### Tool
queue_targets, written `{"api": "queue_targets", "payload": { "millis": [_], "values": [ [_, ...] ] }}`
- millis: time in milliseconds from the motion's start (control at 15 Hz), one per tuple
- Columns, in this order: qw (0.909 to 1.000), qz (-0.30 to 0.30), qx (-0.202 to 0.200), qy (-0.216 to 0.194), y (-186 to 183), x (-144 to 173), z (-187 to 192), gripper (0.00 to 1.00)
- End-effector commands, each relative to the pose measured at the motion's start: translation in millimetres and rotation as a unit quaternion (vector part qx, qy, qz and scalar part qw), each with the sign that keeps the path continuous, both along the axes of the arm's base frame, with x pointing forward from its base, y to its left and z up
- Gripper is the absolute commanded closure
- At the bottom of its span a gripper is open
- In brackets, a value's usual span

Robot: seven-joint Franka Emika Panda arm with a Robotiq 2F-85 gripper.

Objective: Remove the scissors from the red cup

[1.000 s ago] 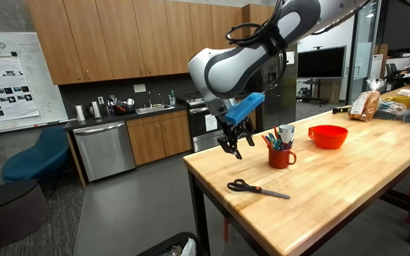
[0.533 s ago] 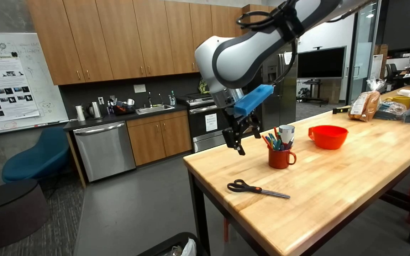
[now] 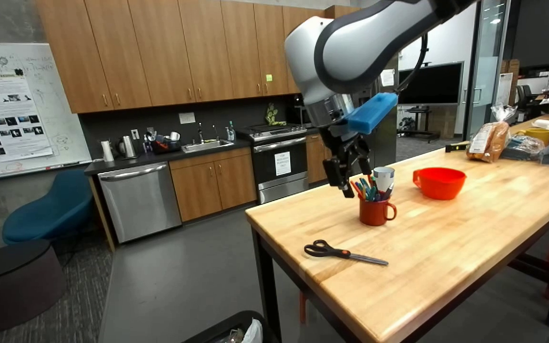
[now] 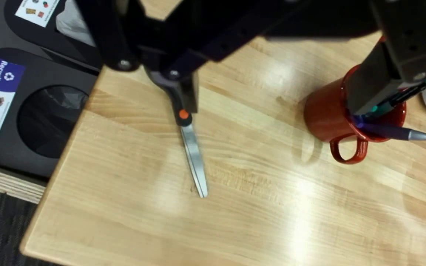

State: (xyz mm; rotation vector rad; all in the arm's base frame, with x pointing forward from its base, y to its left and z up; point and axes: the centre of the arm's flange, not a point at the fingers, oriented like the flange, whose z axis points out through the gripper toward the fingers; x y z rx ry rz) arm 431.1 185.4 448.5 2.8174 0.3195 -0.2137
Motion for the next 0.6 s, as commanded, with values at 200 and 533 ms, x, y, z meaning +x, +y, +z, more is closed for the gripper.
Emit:
{"api": "queue_targets", "payload": {
  "millis": [200, 533],
  "values": [
    [0.9996, 0.022, 0.017, -0.005, -33.4, -69.2, 30.3, 0.0],
    [0.9997, 0.02, 0.014, -0.009, -33.0, -72.2, 32.8, 0.0]
  ]
}}
